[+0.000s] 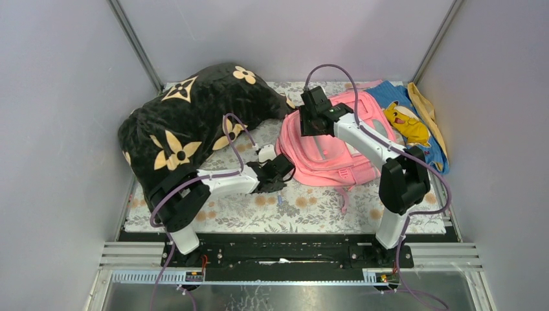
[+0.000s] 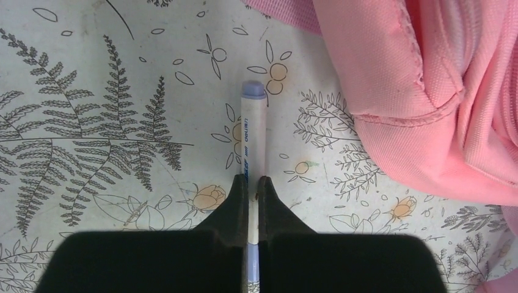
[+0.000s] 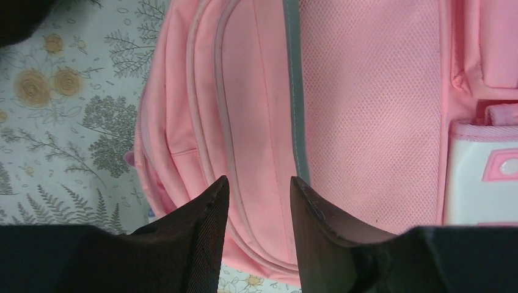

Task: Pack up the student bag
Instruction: Pick up the stationery from the center of the board.

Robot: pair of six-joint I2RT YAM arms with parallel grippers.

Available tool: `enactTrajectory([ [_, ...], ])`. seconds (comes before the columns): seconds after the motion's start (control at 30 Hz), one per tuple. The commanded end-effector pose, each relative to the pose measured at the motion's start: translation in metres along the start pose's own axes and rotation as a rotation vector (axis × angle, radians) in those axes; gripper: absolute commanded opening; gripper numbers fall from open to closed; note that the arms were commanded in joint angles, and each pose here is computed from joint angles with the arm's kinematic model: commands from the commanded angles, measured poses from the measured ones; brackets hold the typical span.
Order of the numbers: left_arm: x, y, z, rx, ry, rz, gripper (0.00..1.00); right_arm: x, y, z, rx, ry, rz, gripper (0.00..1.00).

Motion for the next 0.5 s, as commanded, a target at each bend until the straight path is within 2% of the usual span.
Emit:
enactTrajectory([
  [0.0, -0.003, 0.017, -0.001, 0.049, 0.017, 0.000, 0.00, 0.005, 0.007, -0.006, -0.018, 0.000, 0.067, 0.48],
  [0.37, 0.029, 0.012, 0.035, -0.126, 0.027, 0.080, 0.00, -0.009, 0.022, -0.041, -0.107, 0.028, 0.143, 0.48],
  [0.47, 0.041, 0.008, 0.045, -0.155, 0.006, 0.085, 0.00, -0.011, 0.017, -0.046, -0.177, 0.026, 0.165, 0.38],
])
Point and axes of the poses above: each gripper's point midway between its finger pads, its own z axis back along the fingers, its own y axis along the line the jaws close on, x = y × z, the point moved 7 cm from there along z, back along the fingers, and after that the axes turned 7 degrees about z, right-handed, at the moved point
